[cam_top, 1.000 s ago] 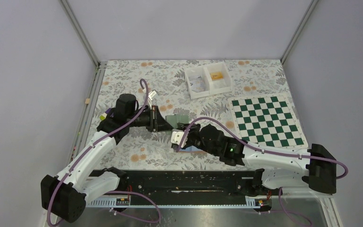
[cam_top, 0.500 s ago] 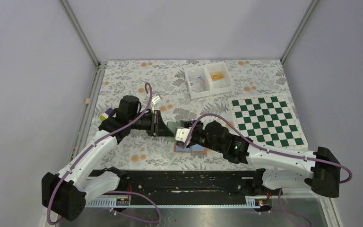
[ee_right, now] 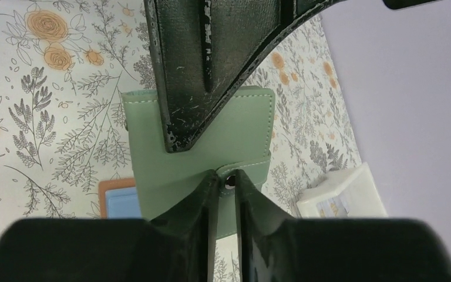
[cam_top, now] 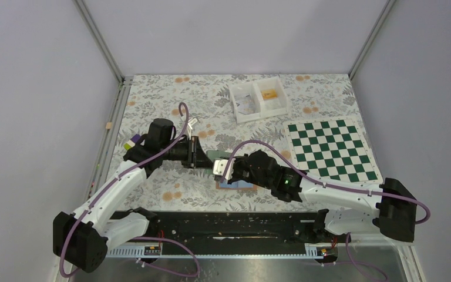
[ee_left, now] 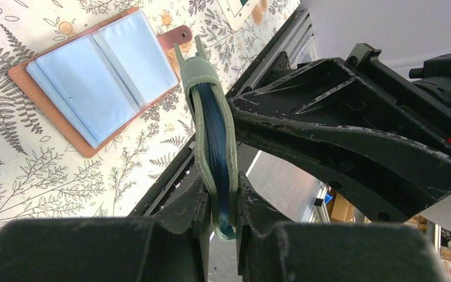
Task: Take the credit cards out of the card holder
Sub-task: Open the card holder.
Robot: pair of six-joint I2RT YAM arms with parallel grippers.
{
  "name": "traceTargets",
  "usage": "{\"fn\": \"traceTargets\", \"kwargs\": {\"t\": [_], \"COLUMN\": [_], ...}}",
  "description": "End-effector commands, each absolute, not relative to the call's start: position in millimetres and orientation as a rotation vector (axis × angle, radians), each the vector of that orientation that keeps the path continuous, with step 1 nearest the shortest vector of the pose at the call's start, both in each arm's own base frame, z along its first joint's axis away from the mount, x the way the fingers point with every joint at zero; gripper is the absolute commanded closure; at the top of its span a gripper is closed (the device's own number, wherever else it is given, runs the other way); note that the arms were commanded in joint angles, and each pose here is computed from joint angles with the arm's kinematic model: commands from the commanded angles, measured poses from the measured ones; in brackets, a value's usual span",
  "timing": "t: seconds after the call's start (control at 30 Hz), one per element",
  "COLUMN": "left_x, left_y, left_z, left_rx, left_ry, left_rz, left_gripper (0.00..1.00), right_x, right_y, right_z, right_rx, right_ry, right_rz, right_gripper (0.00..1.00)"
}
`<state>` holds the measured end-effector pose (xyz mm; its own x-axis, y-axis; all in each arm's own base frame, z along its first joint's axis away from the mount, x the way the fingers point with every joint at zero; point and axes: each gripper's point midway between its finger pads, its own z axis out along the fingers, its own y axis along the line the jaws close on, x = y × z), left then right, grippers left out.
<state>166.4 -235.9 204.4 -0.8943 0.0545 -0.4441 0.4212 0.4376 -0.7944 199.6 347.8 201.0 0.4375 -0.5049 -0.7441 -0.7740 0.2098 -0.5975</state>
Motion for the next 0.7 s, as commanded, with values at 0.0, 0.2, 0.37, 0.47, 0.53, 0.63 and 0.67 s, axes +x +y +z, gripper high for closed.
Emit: {"fn": "traceTargets", "kwargs": {"t": [0.0,0.2,0.37,0.47,0.53,0.63,0.67], "left_x": [130.7,127.2,126.1,125.9,126.9,128.7,129.4], "left_y": [-247.7,-246.3,-244.6,-243.5,-242.3,-240.4,-240.1], "left_z": [249.4,244.9,237.7,234.5,230.7,224.0,222.6], "left_rx": [0.597,0.590,0.575,0.568,0.561,0.548,0.547], "left_ry": [2.195,2.207,2.231,2.244,2.262,2.297,2.304], "left_rz": [-1.712,-1.719,-1.703,-1.690,-1.664,-1.631,-1.623], "left_gripper": [1.00,1.00,1.00,1.00,1.00,1.00,1.00], "right_x": [219.4,238.7,249.0,255.3,260.0,265.7,266.5], "right_y": [345.6,339.4,332.5,327.2,322.1,316.7,315.6], "right_z": [200.9,215.1,221.8,221.7,222.2,224.3,224.6], "right_rx": [-1.381,-1.254,-1.198,-1.168,-1.144,-1.118,-1.115], "right_ry": [1.269,1.306,1.327,1.330,1.327,1.340,1.347], "right_rz": [0.209,0.141,0.106,0.061,0.026,0.013,0.019], "right_gripper": [0.86,1.00,1.00,1.00,1.00,1.00,1.00]}}
